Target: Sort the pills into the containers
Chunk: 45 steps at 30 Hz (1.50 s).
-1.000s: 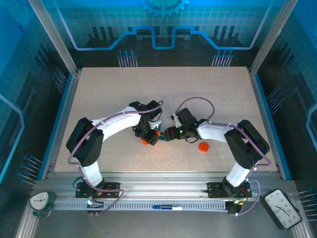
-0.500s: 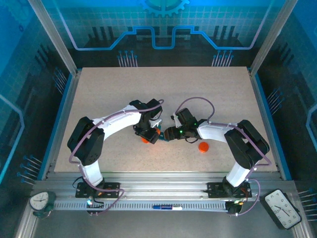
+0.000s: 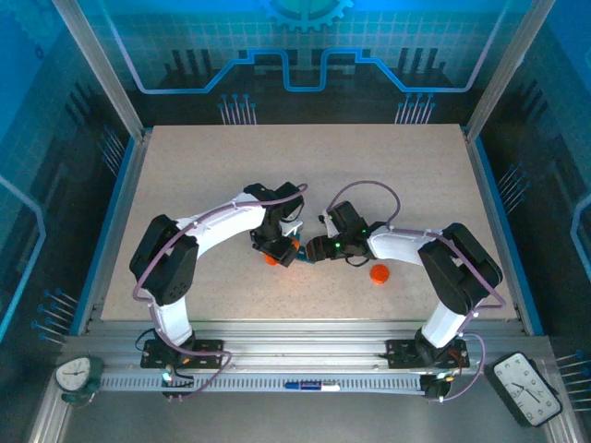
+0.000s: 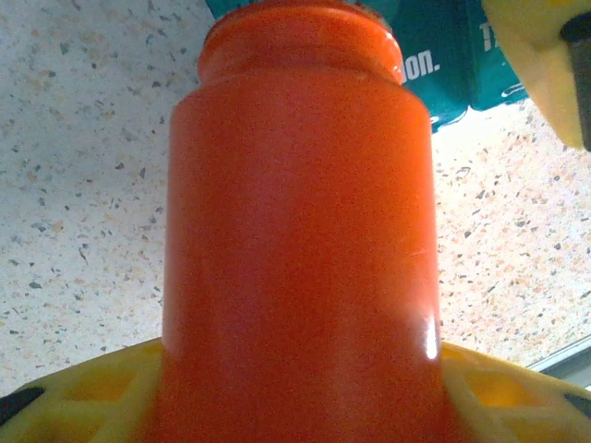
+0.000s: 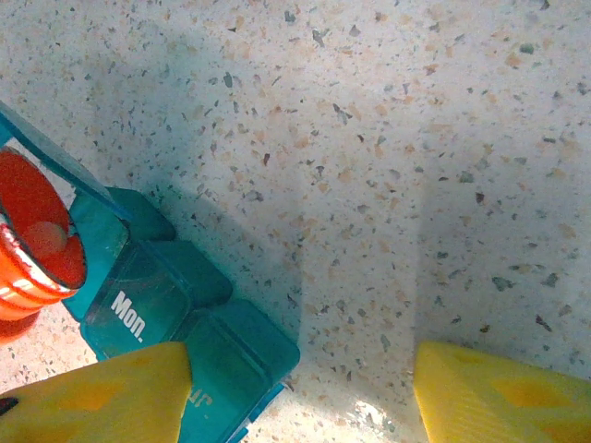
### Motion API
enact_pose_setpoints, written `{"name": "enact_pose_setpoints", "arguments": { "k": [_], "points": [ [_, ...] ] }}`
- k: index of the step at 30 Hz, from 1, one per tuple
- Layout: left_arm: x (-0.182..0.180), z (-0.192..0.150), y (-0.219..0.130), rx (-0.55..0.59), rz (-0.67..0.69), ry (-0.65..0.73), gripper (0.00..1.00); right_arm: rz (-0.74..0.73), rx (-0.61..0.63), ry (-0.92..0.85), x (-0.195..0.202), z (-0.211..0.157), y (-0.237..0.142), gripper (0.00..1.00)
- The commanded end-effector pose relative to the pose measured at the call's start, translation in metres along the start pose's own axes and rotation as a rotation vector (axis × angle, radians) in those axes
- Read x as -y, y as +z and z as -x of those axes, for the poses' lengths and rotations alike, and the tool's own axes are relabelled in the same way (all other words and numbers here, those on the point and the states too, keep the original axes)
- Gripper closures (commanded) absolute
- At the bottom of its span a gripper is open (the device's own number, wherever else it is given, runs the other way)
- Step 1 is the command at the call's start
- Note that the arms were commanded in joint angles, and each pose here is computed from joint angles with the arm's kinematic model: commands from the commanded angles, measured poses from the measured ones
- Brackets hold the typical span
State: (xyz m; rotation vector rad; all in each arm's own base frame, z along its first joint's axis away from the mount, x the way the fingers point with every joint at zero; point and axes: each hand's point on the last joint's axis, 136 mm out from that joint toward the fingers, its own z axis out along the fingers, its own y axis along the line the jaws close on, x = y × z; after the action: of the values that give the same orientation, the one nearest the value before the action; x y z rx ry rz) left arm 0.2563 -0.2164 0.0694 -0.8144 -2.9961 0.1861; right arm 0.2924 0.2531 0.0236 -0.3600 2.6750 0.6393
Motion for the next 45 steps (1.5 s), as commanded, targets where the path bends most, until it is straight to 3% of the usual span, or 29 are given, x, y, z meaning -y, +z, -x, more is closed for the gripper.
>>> {"name": "enact_pose_setpoints", "arguments": {
  "k": [1, 28, 45],
  "points": [
    [-0.003, -0.001, -0.004, -0.024, 0.012, 0.014, 1.00, -0.057, -0.142, 0.033, 0.019, -0.046, 0.017, 0.34],
    [-0.003, -0.003, 0.001, -0.077, 0.011, 0.032, 1.00, -0.057, -0.146, 0.035, 0.020, -0.047, 0.018, 0.34],
    [-0.002, -0.003, -0.012, -0.026, 0.009, 0.023, 1.00, -0.057, -0.151, 0.037, 0.021, -0.049, 0.021, 0.34]
  ]
}}
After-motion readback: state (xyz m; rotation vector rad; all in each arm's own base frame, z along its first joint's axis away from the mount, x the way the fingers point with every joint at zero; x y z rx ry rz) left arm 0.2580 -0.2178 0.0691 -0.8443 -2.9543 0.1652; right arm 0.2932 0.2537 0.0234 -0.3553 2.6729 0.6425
